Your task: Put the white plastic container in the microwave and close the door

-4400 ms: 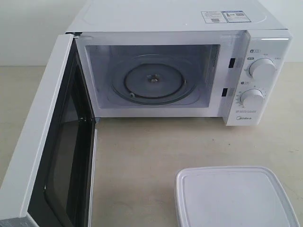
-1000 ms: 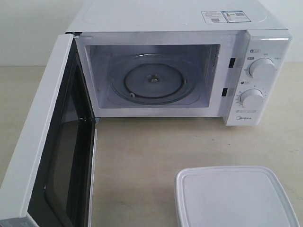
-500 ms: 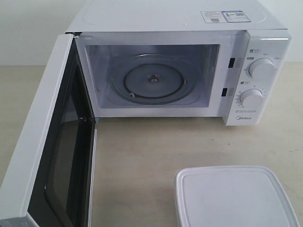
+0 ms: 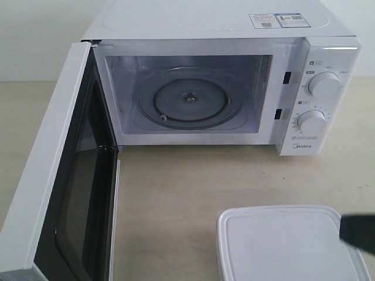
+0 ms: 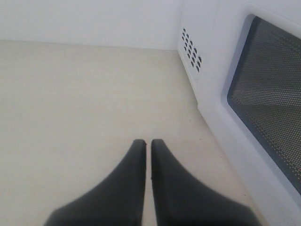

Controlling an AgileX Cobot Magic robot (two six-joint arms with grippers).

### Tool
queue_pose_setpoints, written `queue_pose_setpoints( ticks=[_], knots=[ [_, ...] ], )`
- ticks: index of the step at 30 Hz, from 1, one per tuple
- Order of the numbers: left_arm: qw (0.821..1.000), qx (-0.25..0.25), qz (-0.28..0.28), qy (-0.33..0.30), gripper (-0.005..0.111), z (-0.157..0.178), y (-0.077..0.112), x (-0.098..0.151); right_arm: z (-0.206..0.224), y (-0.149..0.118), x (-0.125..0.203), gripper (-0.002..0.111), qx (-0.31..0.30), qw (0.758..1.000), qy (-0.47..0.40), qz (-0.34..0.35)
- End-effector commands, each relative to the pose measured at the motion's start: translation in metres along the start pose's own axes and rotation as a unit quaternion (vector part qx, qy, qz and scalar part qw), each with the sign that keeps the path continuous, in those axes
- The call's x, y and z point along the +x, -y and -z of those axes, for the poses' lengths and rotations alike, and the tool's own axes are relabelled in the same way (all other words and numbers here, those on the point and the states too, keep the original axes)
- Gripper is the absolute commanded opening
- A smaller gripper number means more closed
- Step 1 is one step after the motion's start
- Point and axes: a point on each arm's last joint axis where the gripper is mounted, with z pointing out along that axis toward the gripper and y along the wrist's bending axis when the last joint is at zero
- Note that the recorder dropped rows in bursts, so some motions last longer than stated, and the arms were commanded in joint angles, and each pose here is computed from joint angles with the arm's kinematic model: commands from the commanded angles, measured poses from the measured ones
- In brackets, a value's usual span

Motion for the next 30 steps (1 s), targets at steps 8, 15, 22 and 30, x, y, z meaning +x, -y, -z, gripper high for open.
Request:
queue_pose_setpoints(
  ticks=[8, 15, 22, 30],
  knots=[
    [1.0, -0.002, 0.003, -0.001, 0.004, 0.0, 0.0, 0.001, -0.03, 0.017, 0.018, 0.0, 0.104, 0.968, -0.228, 0.01],
    [1.0, -0.002, 0.003, -0.001, 0.004, 0.0, 0.0, 0.001, -0.065, 0.032, 0.017, 0.0, 0.157, 0.936, -0.314, 0.004],
    [1.0, -0.002, 0.003, -0.001, 0.004, 0.0, 0.0, 0.001, -0.103, 0.056, 0.013, 0.0, 0.243, 0.915, -0.321, -0.027],
    [1.0, -0.002, 0.003, -0.001, 0.004, 0.0, 0.0, 0.001, -0.132, 0.037, -0.059, 0.0, 0.177, 0.983, -0.009, 0.047]
  ],
)
